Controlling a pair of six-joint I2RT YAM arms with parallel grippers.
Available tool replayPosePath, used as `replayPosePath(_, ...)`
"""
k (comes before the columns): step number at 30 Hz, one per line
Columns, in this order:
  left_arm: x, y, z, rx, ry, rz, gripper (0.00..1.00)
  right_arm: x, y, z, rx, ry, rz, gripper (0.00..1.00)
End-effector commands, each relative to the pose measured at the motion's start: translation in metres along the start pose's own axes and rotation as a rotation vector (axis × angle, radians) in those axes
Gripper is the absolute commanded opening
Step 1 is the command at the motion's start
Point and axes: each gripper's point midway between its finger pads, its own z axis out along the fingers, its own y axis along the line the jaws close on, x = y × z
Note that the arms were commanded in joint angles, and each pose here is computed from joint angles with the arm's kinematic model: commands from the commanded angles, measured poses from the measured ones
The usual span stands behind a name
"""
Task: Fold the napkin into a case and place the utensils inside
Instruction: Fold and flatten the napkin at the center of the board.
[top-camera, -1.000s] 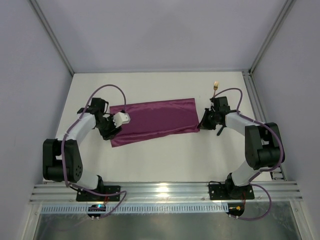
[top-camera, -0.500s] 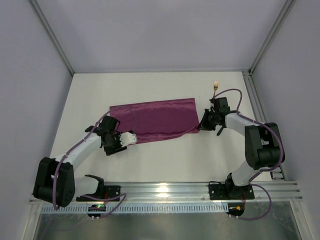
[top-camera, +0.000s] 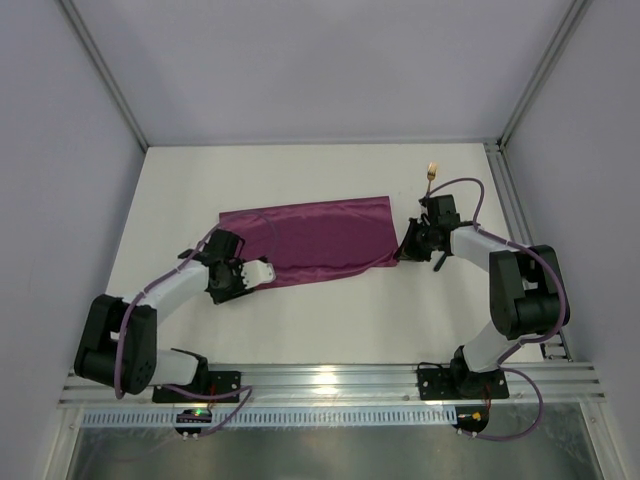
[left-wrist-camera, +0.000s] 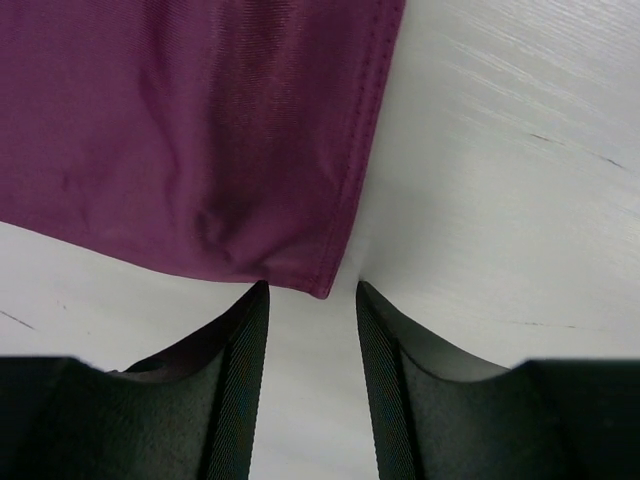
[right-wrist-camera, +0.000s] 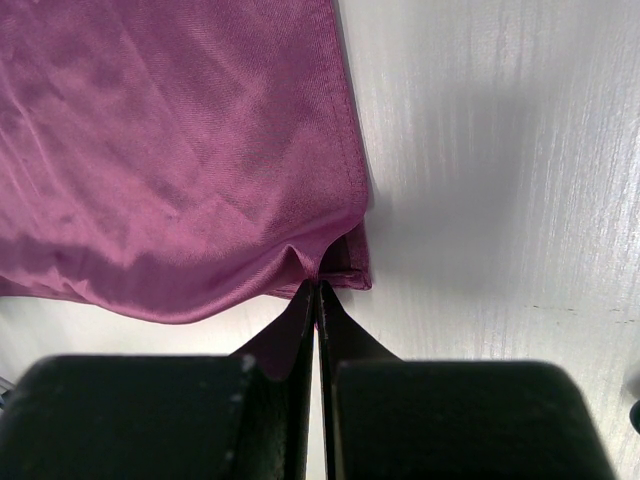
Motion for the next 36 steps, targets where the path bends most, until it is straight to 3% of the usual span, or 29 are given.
replayPosePath(1,0.000,0.009,0.011,-0.025,0.013,0.006,0.40,-0.012,0.009,-0.006,-0.027,-0.043,-0.036,0.04)
replayPosePath(3,-0.001,0.010,0.015,-0.029,0.010,0.000,0.34,-0.013,0.009,-0.006,-0.025,-0.044,-0.036,0.04)
replayPosePath(7,-0.005,0.009,0.015,-0.016,-0.004,-0.020,0.06,-0.013,0.009,-0.007,-0.026,-0.043,-0.040,0.04)
replayPosePath(9,-0.007,0.006,0.012,-0.010,-0.020,-0.031,0.00,-0.013,0.009,-0.008,-0.025,-0.044,-0.039,0.04)
replayPosePath(18,-0.020,0.016,-0.009,-0.052,-0.114,-0.103,0.00,-0.018,0.015,-0.016,-0.037,-0.058,-0.050,0.04)
replayPosePath(23,-0.037,0.050,-0.040,-0.130,-0.253,-0.249,0.00,-0.023,0.024,-0.025,-0.058,-0.071,-0.064,0.04)
replayPosePath(29,-0.038,0.078,-0.053,-0.196,-0.261,-0.314,0.00,-0.035,0.035,-0.033,-0.083,-0.092,-0.077,0.04)
replayPosePath(32,-0.040,0.107,-0.060,-0.270,-0.274,-0.352,0.00,-0.054,0.049,-0.034,-0.114,-0.114,-0.069,0.04)
replayPosePath(36,-0.048,0.165,-0.070,-0.357,-0.294,-0.446,0.00,-0.124,0.091,-0.041,-0.188,-0.216,-0.074,0.04)
